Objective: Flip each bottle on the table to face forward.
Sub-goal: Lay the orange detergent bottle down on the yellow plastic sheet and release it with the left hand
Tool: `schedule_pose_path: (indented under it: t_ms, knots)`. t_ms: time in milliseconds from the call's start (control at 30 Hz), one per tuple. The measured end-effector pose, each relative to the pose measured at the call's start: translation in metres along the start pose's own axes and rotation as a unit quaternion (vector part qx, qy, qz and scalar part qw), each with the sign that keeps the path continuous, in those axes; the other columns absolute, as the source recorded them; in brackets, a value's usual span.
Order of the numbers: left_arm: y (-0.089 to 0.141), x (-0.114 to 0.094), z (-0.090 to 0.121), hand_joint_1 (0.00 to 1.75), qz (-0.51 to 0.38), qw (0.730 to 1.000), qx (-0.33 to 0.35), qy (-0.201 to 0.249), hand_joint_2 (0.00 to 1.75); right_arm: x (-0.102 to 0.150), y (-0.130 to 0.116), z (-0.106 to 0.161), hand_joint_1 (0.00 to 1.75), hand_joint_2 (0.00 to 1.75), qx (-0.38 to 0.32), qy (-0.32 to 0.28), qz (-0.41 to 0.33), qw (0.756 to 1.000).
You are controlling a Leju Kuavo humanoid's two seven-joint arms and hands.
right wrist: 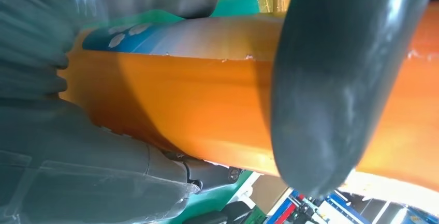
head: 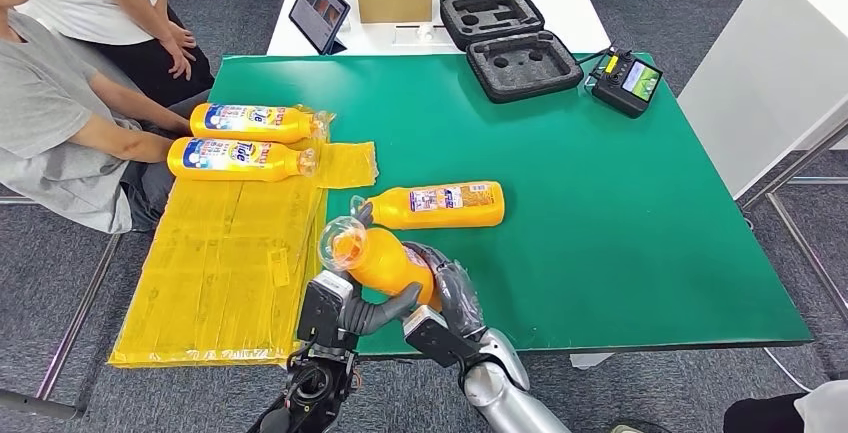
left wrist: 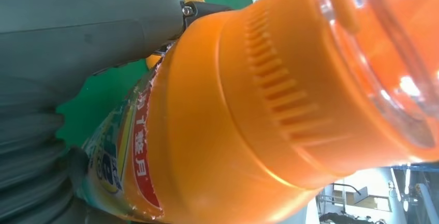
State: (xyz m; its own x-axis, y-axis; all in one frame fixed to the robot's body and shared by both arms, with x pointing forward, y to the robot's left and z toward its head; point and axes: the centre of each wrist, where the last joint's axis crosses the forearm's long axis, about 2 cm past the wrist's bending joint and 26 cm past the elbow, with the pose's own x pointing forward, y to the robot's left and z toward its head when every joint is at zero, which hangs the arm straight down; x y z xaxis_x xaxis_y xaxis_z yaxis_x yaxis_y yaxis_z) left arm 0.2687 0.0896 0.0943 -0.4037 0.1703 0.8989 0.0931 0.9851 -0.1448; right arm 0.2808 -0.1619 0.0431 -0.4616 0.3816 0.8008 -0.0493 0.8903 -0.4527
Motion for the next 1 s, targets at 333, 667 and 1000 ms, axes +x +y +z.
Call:
schedule_pose_path:
  t_ms: [333,667,1000]
  knots:
    - [-0.001,0.000,-0.002,1.66,0.040,0.999,-0.002,0.011,1.75,0.004,0.010,-0.004,1.75,1.75,0.020,-0.002,-0.003,1.000]
    - [0.000,-0.006,-0.004,1.75,0.087,0.996,-0.012,0.032,1.75,0.002,0.013,-0.008,0.93,1.75,0.028,-0.002,0.007,1.000]
    - [0.001,-0.005,-0.010,1.75,0.087,0.996,-0.011,0.027,1.75,0.002,0.017,-0.008,0.00,1.75,0.030,0.001,0.005,1.000]
